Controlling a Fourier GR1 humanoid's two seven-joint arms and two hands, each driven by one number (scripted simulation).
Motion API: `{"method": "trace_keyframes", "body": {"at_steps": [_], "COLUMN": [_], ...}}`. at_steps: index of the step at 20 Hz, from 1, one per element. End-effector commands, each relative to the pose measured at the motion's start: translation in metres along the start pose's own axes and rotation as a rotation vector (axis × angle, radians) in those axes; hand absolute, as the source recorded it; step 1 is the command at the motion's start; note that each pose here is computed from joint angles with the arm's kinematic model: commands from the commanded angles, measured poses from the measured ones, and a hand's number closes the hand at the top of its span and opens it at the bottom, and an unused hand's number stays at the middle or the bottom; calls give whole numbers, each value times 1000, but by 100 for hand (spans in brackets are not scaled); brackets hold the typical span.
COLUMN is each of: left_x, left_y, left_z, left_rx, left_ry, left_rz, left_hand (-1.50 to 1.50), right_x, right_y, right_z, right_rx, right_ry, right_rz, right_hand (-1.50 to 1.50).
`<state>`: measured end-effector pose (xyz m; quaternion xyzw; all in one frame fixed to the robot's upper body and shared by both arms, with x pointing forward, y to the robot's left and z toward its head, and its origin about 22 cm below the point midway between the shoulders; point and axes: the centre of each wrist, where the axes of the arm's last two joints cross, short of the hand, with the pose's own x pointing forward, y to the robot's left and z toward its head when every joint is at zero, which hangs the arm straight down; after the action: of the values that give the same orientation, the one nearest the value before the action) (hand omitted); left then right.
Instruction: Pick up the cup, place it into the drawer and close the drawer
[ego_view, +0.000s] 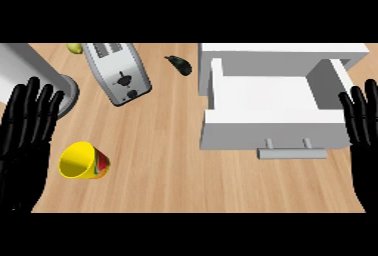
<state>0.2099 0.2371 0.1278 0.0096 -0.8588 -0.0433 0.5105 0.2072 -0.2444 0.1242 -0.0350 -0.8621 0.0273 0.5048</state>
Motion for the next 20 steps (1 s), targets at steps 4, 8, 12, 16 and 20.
{"method": "trace_keyframes", "body": {"at_steps": [4,8,12,16,20], "left_x": [9,-33,-43,-62,-97], "left_y": [37,66,125,138,143], "left_z": [6,21,13,8,18], "left_rx": [-281,-306,-289,-291,-286], "left_ry": [-60,152,161,225,291], "left_rz": [144,339,386,358,315], "left_hand": [-150,-150,-150,-150,-150], "right_x": [12,0,-15,-15,-24], "right_y": [-5,8,13,-13,8], "right_z": [-2,-14,-21,-27,-39], "right_rx": [44,181,191,198,190], "right_ry": [-46,81,107,110,98], "right_rz": [4,-14,-26,-30,-34], "right_hand": [-150,-150,-150,-150,-150]}}
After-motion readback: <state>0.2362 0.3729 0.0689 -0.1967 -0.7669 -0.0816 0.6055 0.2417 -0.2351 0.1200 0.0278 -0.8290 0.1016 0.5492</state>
